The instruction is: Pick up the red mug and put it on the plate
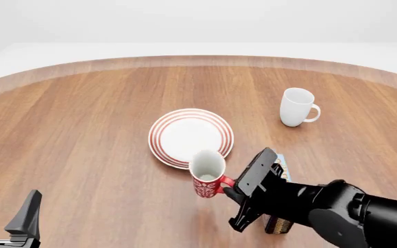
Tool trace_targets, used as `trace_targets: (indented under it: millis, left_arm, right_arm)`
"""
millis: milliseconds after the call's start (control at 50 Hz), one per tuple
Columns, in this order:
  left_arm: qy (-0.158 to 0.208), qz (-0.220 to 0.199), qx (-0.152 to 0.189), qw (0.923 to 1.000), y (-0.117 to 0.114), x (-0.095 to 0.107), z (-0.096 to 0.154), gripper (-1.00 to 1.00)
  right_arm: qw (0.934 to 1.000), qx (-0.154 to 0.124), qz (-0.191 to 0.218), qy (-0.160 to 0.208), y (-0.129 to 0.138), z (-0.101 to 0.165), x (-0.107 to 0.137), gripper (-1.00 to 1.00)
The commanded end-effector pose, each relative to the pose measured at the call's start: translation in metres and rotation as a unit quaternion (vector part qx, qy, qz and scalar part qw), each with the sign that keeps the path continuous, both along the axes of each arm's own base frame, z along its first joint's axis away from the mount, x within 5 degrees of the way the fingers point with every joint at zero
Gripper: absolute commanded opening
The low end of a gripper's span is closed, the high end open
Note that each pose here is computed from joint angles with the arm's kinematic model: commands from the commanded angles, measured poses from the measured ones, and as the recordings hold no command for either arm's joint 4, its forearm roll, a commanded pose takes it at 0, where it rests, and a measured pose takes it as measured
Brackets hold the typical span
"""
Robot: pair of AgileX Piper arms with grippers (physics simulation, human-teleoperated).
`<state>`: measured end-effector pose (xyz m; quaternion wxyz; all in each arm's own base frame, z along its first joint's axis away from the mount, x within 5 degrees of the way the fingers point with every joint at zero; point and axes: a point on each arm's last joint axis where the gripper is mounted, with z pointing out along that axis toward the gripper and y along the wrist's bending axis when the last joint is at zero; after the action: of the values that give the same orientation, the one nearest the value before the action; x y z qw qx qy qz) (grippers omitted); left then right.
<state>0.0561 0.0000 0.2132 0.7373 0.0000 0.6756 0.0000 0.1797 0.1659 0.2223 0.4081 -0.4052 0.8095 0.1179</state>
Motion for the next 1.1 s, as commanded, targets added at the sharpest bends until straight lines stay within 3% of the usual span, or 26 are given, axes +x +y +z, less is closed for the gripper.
trace_targets:
  millis: [20, 300, 620, 1100]
  left_arm:
    - [0.0, 0.0, 0.0, 1.0, 0.0, 0.0, 0.0, 1.0]
    - [0.0, 0.0, 0.0, 1.0, 0.0, 0.0, 0.0, 1.0]
    - [0.0, 0.0, 0.0, 1.0, 0.0, 0.0, 0.0, 1.0]
    - [0.0, 0.0, 0.0, 1.0, 0.0, 0.0, 0.0, 1.0]
  right_arm:
    - [0.9994, 0.018, -0.01, -0.028, -0.006, 0.027, 0.004, -1.0]
    - [0.9972, 0.041, -0.027, -0.056, -0.009, 0.049, 0.014, -1.0]
    - [0.994, 0.051, -0.052, -0.082, -0.013, 0.052, 0.033, -1.0]
    - [0.9929, 0.036, -0.064, -0.094, -0.001, 0.041, 0.075, -1.0]
